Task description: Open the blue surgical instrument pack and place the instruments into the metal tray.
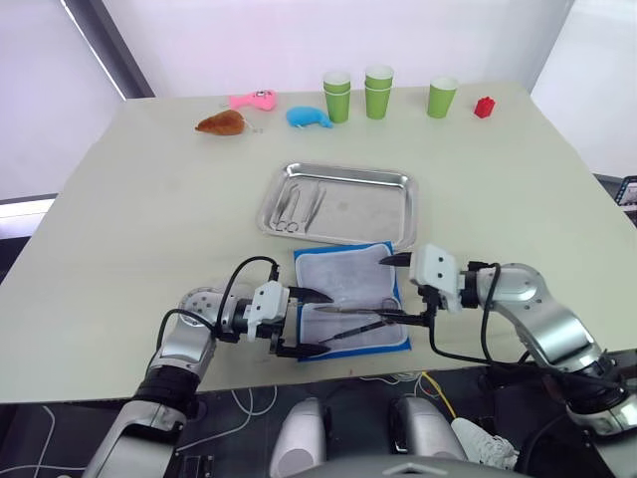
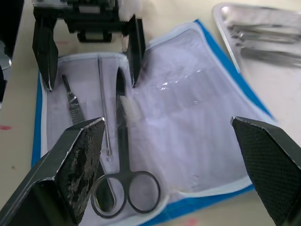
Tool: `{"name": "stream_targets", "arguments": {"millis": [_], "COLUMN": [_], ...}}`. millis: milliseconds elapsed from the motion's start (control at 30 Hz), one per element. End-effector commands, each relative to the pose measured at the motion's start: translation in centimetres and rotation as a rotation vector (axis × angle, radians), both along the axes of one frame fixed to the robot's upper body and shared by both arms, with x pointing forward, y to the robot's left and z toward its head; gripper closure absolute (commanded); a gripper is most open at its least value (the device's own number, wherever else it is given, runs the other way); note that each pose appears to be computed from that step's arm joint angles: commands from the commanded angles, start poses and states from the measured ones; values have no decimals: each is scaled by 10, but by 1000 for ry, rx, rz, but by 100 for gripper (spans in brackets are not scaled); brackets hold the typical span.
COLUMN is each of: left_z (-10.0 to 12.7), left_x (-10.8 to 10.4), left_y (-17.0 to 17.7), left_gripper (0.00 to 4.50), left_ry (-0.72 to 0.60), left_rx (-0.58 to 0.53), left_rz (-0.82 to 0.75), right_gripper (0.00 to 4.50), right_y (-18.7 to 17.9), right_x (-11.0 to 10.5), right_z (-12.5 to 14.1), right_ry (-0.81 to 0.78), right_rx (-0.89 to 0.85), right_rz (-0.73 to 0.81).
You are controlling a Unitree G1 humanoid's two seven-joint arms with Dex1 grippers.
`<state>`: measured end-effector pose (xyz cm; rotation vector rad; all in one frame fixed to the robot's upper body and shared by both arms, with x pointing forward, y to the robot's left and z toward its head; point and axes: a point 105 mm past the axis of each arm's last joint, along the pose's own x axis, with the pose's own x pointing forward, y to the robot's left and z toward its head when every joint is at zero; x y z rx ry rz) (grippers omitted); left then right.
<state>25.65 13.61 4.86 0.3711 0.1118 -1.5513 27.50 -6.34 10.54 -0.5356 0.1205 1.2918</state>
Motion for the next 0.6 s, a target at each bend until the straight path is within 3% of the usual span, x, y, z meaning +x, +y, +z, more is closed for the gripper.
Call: {"name": "stream_targets", "arguments": {"millis": [33,300,600], "left_z": [-29,-29,-28], "left_x": [-14,-17,-17], "left_y": [6,4,3], "left_gripper": [12,12,12], "left_ry": [124,127,127], "left_rx": [80,79,78], "left_rz": [14,7,9], "right_gripper": [0,0,0], "right_y": [2,-5,3], "right_x": [5,14,8], "right_z": [0,-15,-14], "right_ry": [-66,-25,9], "right_rx": [-41,-123,-124], "right_rz": [-12,-67,-4]}}
